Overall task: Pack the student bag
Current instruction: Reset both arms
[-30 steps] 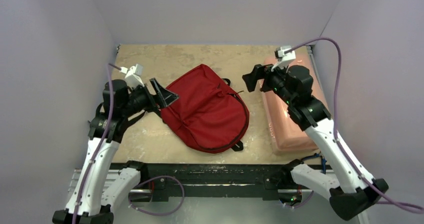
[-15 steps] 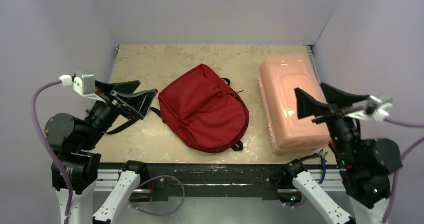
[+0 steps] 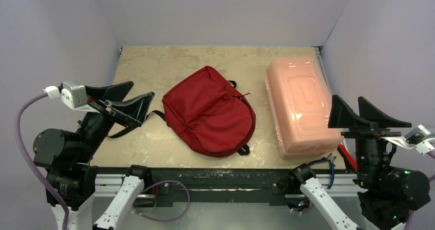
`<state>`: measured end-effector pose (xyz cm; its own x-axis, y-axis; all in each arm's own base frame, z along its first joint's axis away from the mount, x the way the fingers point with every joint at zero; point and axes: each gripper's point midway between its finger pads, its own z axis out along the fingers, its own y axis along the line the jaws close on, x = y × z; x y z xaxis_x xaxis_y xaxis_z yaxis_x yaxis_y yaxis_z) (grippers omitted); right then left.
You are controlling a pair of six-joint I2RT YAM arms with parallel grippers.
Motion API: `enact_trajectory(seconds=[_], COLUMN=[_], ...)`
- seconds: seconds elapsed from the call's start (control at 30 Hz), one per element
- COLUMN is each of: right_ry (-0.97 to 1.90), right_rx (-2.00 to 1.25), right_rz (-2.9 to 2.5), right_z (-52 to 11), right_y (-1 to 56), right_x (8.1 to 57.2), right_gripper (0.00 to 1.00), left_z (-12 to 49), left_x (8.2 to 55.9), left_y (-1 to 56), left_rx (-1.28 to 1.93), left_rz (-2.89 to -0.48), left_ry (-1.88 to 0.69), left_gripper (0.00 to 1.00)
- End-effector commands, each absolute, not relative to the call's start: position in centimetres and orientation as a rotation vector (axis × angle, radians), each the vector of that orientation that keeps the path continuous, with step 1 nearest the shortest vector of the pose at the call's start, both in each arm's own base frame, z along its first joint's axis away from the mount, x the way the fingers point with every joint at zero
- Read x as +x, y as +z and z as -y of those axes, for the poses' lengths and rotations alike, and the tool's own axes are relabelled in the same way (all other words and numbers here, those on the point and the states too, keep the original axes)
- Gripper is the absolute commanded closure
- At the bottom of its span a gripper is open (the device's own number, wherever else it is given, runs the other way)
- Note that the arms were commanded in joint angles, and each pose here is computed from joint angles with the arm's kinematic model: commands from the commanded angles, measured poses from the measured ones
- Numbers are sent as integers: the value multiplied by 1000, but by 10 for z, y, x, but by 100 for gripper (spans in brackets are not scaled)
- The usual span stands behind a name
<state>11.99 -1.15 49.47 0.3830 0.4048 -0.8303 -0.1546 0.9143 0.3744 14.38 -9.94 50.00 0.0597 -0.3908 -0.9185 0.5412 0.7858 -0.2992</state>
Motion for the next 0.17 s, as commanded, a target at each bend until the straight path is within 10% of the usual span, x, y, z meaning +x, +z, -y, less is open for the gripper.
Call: enact_trajectory(seconds=[0.0, 0.13], right_ry=[377, 345], right_rx=[144, 163], right_rz=[-1141, -1183], right_z=[-9, -8], right_y=[490, 483], right_x=[131, 142], right_gripper=[1, 1], left_z=[95, 95], left_x=[141, 143], left_y=[505, 502], left_rx=[151, 150], left_rz=[-1307, -1313], left_ry=[-670, -668], left_gripper=[15, 15])
